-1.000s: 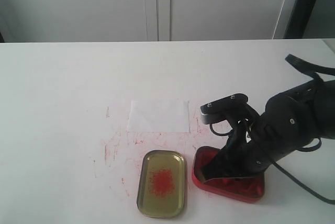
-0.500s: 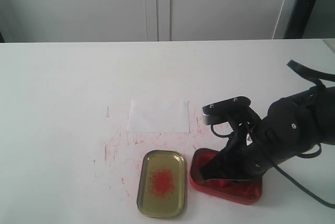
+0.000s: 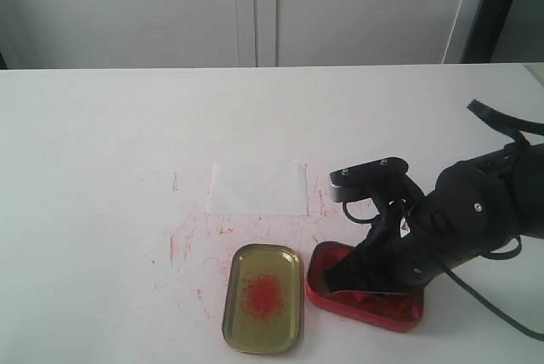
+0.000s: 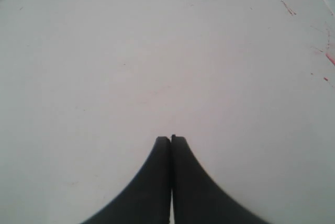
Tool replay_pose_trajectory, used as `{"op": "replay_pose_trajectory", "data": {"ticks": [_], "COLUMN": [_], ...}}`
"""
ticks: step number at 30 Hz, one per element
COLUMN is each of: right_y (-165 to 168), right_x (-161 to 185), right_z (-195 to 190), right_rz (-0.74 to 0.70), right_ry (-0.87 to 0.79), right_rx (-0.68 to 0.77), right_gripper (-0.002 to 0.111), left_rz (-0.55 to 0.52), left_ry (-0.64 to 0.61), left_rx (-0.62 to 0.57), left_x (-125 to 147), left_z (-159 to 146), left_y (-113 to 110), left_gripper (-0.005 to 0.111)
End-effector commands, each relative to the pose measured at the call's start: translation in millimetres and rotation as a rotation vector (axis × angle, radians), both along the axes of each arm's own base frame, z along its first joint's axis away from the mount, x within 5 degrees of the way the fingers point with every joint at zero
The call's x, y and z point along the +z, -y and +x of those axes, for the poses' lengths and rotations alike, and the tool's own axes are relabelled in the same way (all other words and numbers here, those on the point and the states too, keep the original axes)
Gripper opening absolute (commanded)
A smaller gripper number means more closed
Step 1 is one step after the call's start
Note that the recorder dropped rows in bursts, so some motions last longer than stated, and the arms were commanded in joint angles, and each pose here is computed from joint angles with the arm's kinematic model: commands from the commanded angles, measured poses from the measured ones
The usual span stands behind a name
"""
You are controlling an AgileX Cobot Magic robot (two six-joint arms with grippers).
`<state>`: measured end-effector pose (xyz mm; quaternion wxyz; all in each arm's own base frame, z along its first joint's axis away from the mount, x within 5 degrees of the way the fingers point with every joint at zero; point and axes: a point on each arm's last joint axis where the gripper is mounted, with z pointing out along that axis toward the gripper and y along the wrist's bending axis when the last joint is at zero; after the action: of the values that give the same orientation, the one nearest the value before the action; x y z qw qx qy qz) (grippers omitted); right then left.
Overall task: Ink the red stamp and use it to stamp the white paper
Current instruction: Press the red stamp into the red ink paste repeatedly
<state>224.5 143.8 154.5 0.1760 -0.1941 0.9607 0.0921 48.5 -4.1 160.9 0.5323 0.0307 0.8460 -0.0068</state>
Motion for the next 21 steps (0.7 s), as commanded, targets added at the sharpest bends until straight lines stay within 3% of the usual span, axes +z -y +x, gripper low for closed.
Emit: {"op": "replay_pose_trajectory", "data": {"ticks": [1, 8, 21], "right_y": [2.0, 1.3, 2.1], "right_x": [0.0, 0.4, 15.4], "right_z": [0.3, 1.1, 0.6], "right_rz": [0.006, 0.018, 0.006], "right_ry": [0.024, 0.031, 0.127], "right_rx": [0.002, -0.008, 0.109], "right_gripper": [0.0, 0.0, 0.0], "left_rz": [0.0, 0.0, 0.0], "left_ry": [-0.011, -0.011, -0.011], "left_rx": [-0.003, -0.003, -0.003], "left_x": [-2.7, -2.7, -2.7], "left_z": [-0.5, -0.5, -0.5], "left_y": [0.2, 0.2, 0.2], "left_gripper": [0.0, 0.0, 0.0]}}
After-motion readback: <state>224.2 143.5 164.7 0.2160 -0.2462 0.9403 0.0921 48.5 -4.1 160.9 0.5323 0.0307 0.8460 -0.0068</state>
